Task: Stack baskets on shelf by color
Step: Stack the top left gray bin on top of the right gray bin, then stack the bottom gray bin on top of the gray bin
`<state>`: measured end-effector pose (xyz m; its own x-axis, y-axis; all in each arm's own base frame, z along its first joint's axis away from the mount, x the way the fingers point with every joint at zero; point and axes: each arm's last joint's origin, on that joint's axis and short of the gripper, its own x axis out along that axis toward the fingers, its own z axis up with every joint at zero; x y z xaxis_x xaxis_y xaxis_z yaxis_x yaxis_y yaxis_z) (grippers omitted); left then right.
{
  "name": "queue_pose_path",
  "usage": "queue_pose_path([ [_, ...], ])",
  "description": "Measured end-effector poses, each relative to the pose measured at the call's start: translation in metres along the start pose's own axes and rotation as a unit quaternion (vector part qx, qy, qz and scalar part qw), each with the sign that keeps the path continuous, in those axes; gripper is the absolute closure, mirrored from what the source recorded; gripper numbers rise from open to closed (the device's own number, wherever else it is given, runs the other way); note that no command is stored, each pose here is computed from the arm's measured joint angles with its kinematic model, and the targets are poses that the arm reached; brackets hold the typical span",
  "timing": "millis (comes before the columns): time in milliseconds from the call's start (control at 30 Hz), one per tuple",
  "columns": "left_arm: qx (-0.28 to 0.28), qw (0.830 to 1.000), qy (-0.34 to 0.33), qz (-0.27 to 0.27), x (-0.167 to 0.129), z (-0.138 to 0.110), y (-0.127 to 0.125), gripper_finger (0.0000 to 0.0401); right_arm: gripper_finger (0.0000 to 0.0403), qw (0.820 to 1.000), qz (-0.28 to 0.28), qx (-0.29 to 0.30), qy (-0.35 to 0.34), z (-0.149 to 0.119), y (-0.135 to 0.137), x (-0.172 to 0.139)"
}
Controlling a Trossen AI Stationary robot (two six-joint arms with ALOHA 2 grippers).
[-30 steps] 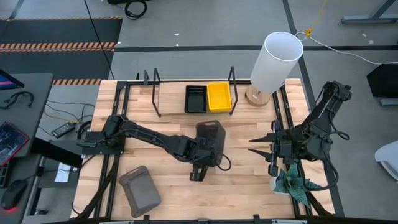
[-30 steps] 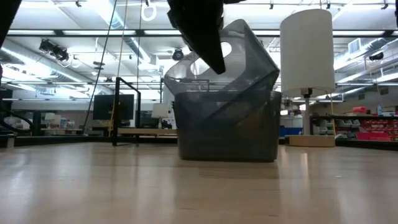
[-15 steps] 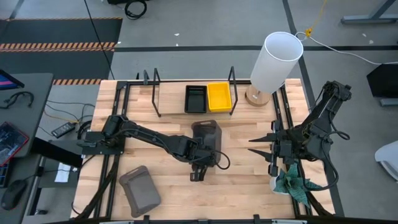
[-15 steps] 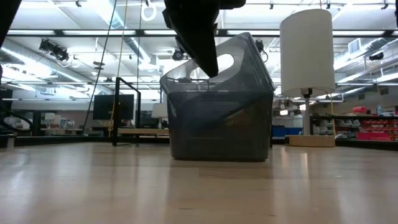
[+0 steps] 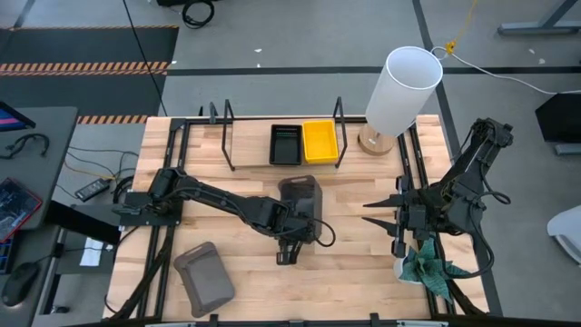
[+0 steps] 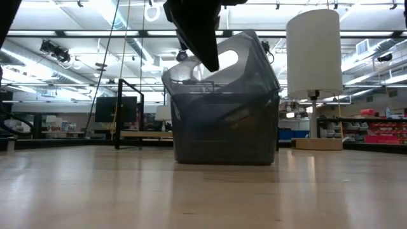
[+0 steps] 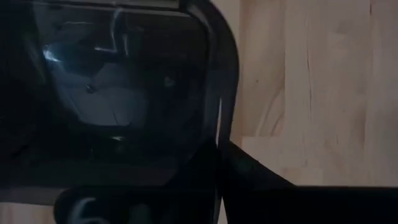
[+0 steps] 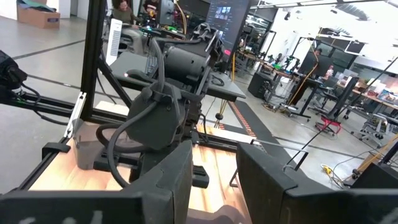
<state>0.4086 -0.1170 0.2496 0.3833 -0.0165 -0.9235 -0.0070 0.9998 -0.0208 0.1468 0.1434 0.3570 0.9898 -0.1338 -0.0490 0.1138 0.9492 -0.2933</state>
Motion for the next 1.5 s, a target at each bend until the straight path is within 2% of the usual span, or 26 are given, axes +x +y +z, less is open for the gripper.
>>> queue_pose_path([
  [233,-0.036,0.999,0.026,0.004,-0.021,0.003,0.001,0.0392,0.0273,1.0,0.0,0.0,0.0,0.0,0.0,0.0],
  [433,-0.057,0.997,0.056,-0.003,-0.023,-0.002,0.002,0.0394,0.0273,1.0,0.0,0.0,0.0,0.0,0.0,0.0],
  [633,-0.079,0.992,0.095,-0.021,-0.011,-0.005,0.003,0.0394,0.0273,1.0,0.0,0.0,0.0,0.0,0.0,0.0],
  [800,-0.065,0.992,0.109,-0.02,-0.001,-0.006,0.002,0.039,0.0273,1.0,0.0,0.0,0.0,0.0,0.0,0.0],
  [1000,-0.066,0.991,0.113,-0.01,0.005,-0.006,0.004,0.0324,0.0273,1.0,0.003,-0.001,-0.001,0.0,0.0,0.0],
  [1233,-0.072,0.993,0.096,-0.017,-0.014,-0.006,0.006,0.0242,0.0273,1.0,0.002,-0.005,-0.001,0.0,0.0,0.001],
  [1367,-0.072,0.992,0.097,-0.023,-0.027,-0.01,-0.003,0.0222,0.0273,1.0,0.003,-0.013,0.001,-0.004,0.002,0.001],
  [1500,-0.059,0.991,0.115,-0.025,-0.037,-0.024,-0.029,0.0222,0.0273,1.0,0.002,-0.017,-0.002,-0.003,0.002,0.001],
])
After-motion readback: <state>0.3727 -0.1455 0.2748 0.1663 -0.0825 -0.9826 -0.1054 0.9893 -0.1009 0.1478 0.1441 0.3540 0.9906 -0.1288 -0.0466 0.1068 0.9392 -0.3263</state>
